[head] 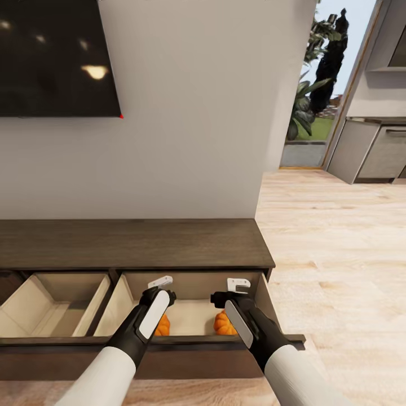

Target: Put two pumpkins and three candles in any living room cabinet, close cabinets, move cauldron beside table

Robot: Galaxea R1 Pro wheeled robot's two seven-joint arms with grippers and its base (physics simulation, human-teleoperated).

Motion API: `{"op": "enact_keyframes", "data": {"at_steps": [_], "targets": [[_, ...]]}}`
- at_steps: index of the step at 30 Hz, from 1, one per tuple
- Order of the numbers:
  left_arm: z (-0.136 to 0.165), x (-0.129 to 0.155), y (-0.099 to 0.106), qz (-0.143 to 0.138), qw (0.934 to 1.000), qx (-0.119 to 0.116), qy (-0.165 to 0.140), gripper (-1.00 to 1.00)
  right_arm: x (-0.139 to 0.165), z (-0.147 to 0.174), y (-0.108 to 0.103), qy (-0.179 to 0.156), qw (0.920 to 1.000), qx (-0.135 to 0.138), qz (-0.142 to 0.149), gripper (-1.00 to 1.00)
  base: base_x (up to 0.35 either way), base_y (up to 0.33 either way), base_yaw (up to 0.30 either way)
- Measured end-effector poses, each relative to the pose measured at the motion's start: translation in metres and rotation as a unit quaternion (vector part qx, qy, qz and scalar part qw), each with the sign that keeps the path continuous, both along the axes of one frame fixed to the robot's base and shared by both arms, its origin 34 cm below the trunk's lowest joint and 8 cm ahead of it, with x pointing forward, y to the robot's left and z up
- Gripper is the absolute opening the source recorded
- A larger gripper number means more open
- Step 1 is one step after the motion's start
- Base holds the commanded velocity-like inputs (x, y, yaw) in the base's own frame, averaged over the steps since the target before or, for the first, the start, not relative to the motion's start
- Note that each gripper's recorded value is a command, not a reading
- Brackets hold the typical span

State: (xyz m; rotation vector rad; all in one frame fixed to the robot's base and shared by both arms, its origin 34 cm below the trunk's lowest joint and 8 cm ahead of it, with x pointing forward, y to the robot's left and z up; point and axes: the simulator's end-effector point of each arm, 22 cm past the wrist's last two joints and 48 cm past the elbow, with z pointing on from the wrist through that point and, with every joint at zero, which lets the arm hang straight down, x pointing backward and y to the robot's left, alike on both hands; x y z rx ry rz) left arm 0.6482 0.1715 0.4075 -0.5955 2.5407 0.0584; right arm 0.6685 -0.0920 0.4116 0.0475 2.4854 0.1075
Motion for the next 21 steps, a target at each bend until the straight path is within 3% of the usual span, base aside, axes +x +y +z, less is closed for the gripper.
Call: {"op": "enact_keyframes", "data": {"at_steps": [21], "targets": [[0.047, 0.012, 0.000, 0.000, 1.0000, 0.000, 0.000, 1.00, 0.012, 0.046, 0.000, 0.001, 1.0000, 0.000, 0.000, 1.00, -0.004, 0.000, 0.000]]}}
